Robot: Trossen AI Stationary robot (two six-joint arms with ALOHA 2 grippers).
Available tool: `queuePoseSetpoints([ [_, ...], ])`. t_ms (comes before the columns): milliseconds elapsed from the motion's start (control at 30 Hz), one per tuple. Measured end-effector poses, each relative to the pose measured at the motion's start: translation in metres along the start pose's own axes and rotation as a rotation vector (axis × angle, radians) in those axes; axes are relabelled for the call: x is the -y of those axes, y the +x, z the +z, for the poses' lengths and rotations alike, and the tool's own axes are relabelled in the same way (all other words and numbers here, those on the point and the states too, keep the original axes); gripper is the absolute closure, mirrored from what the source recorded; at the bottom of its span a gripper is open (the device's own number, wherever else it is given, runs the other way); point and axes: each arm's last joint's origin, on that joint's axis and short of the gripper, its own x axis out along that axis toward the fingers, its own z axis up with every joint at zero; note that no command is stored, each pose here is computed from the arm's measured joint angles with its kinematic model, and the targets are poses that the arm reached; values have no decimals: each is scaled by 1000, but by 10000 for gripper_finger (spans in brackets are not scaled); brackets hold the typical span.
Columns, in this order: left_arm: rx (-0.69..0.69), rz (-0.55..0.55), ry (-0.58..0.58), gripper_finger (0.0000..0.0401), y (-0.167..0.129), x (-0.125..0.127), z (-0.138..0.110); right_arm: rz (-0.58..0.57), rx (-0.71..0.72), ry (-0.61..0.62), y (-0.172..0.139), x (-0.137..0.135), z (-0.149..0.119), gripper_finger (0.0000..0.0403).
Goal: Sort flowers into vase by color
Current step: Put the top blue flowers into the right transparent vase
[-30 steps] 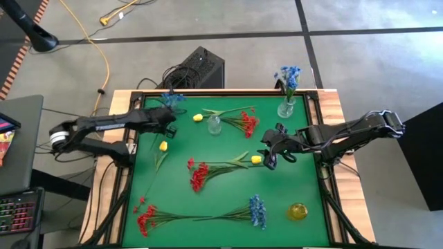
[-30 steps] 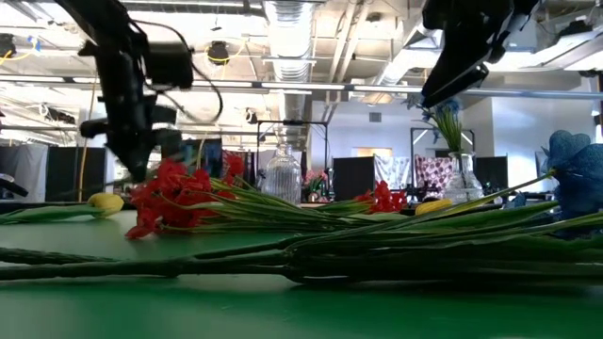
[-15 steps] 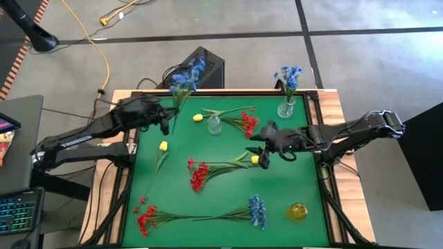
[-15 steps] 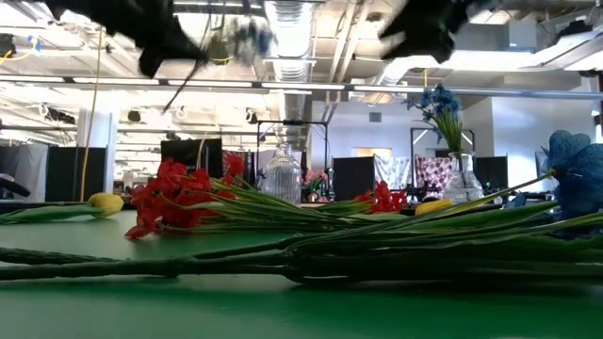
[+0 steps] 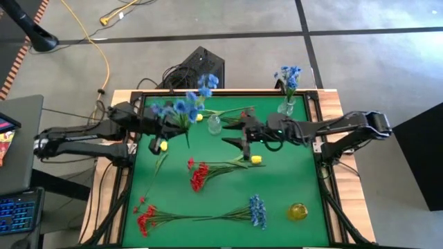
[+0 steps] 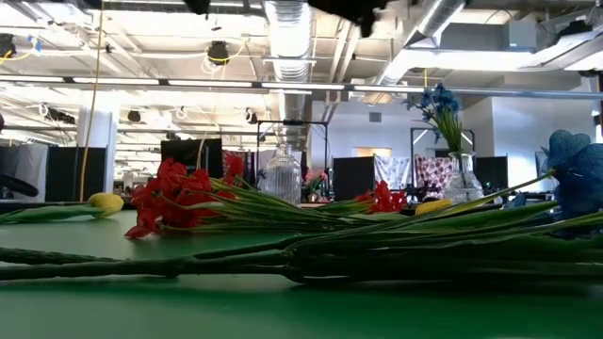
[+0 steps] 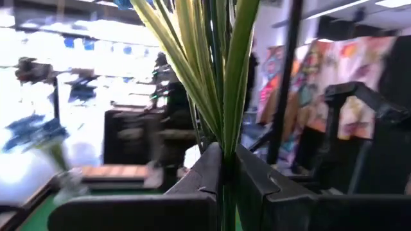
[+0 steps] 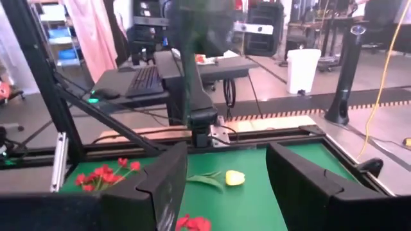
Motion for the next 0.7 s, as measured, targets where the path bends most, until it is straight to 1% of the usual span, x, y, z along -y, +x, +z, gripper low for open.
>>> queuePoseSetpoints([
  [133, 8, -28, 11, 392, 19, -3, -11, 27, -25, -47, 22, 0, 3, 163],
  [300, 4, -24, -17, 392, 33, -10, -24, 33, -39, -72, 37, -1, 11, 163],
  [367, 18, -27, -16, 392, 38, -13, -27, 62, -56, -73, 42, -2, 9, 163],
  [467, 14, -28, -23, 392, 43, -15, -32, 103, -56, -71, 48, -3, 10, 163],
  [533, 11, -27, -25, 392, 45, -16, -34, 106, -41, -72, 50, -4, 13, 163],
  [700, 17, -27, -13, 392, 45, -16, -33, 103, -48, -71, 53, -3, 11, 163],
])
